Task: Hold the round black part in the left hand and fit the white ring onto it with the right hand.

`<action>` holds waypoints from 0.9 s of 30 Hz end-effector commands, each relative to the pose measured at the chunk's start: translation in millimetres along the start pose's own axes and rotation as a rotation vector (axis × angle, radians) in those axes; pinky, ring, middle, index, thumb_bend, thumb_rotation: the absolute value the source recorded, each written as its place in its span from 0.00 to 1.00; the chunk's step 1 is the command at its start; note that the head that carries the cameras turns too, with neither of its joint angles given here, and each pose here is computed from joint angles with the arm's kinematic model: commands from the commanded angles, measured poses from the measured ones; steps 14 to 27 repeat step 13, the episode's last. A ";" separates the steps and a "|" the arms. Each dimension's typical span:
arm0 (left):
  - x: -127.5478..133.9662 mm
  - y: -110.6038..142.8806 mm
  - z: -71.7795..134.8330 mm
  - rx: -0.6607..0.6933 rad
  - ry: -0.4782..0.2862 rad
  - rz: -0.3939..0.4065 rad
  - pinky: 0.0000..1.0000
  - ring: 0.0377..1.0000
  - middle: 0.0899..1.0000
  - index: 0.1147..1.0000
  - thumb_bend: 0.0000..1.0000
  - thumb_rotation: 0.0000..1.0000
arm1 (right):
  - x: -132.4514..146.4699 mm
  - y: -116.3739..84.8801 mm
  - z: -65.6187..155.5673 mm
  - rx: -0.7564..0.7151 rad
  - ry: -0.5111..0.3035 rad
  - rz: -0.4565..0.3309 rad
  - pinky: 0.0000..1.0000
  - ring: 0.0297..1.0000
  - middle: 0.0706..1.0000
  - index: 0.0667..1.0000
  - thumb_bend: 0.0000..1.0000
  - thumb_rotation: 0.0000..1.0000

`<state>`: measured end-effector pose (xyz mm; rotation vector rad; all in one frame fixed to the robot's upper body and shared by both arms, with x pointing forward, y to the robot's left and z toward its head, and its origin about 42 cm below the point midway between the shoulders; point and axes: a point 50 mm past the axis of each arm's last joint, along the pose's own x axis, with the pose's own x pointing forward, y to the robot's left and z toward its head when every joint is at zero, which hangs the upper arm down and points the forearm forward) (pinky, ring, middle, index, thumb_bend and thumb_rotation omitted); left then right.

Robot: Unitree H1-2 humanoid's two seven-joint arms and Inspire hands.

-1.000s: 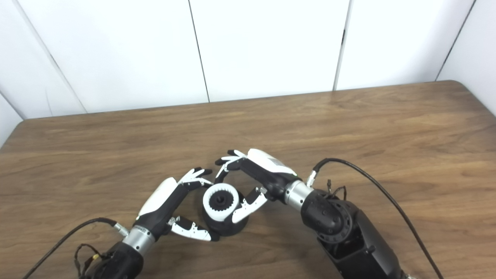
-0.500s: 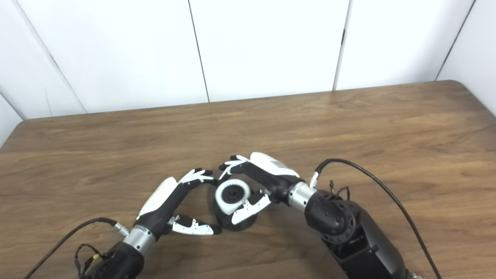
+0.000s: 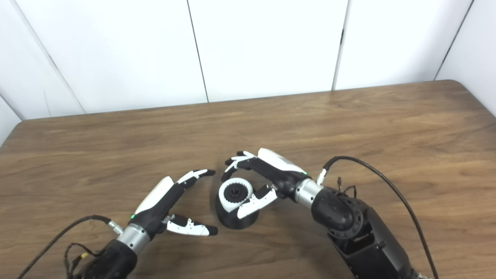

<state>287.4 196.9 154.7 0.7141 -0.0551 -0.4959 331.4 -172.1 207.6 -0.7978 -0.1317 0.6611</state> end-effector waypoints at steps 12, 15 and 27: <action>-39.6 38.1 -10.0 -0.166 0.029 0.283 0.93 0.98 0.99 0.98 0.76 0.84 | -14.2 -24.8 -6.0 0.155 -0.048 -0.255 0.85 0.90 0.90 0.87 0.74 0.74; -40.1 39.6 -9.4 -0.212 0.025 0.325 0.94 0.98 1.00 0.99 0.72 0.87 | -14.4 -24.1 -9.0 0.192 -0.052 -0.285 0.84 0.89 0.89 0.87 0.71 0.75; -40.1 39.6 -9.4 -0.212 0.025 0.325 0.94 0.98 1.00 0.99 0.72 0.87 | -14.4 -24.1 -9.0 0.192 -0.052 -0.285 0.84 0.89 0.89 0.87 0.71 0.75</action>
